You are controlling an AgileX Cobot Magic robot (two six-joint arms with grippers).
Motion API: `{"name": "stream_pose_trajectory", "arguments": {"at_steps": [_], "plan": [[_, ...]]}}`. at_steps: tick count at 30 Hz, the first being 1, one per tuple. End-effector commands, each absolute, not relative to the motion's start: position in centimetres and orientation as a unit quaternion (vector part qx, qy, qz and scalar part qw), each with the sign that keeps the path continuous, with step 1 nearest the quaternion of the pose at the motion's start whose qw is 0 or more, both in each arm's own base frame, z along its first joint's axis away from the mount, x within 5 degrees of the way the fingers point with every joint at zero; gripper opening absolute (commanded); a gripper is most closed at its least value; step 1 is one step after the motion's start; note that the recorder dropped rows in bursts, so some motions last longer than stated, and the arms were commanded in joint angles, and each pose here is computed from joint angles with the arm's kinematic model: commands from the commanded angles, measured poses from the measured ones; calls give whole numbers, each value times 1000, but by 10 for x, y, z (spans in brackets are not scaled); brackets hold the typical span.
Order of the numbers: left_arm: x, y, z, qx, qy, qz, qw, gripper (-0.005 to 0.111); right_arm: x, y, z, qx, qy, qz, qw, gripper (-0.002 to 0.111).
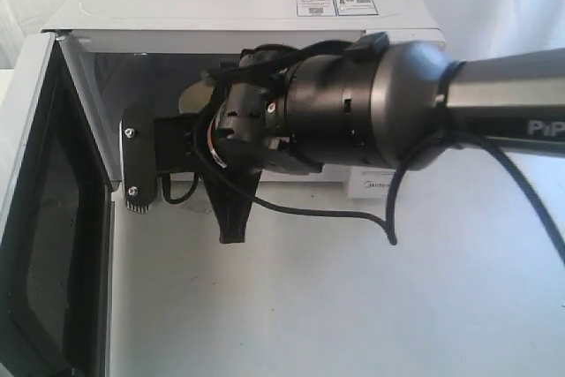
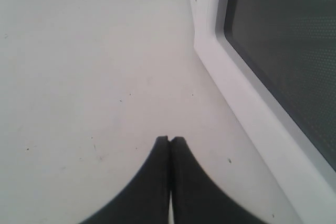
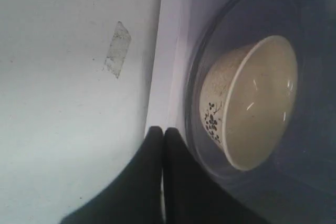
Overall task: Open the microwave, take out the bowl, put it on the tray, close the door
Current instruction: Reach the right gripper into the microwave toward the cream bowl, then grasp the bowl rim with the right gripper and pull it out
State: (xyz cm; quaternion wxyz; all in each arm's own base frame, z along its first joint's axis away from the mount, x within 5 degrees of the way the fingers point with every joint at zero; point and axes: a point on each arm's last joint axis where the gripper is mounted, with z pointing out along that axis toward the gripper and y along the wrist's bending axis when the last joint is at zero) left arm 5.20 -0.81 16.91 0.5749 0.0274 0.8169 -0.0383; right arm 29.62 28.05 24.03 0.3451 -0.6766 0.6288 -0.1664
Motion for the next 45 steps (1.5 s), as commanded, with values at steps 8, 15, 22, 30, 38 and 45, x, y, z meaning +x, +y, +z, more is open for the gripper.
{"name": "stream_pose_trajectory", "arguments": {"at_steps": [8, 15, 22, 30, 38, 45], "plan": [[52, -9, 168, 29, 818, -43, 573, 0, 310, 292, 220, -673, 613, -184, 372, 56], [52, -9, 168, 29, 818, -43, 573, 0, 317, 291, 227, -648, 605, -217, 409, 64], [52, -9, 168, 29, 818, -43, 573, 0, 336, 289, 207, -611, 636, -209, 422, 60], [52, -9, 168, 29, 818, -43, 573, 0, 353, 287, 197, -594, 652, -222, 415, 58], [52, -9, 168, 29, 818, -43, 573, 0, 366, 284, 195, -568, 670, -217, 425, 58], [52, -9, 168, 29, 818, -43, 573, 0, 371, 282, 182, -571, 675, -213, 416, 58]]}}
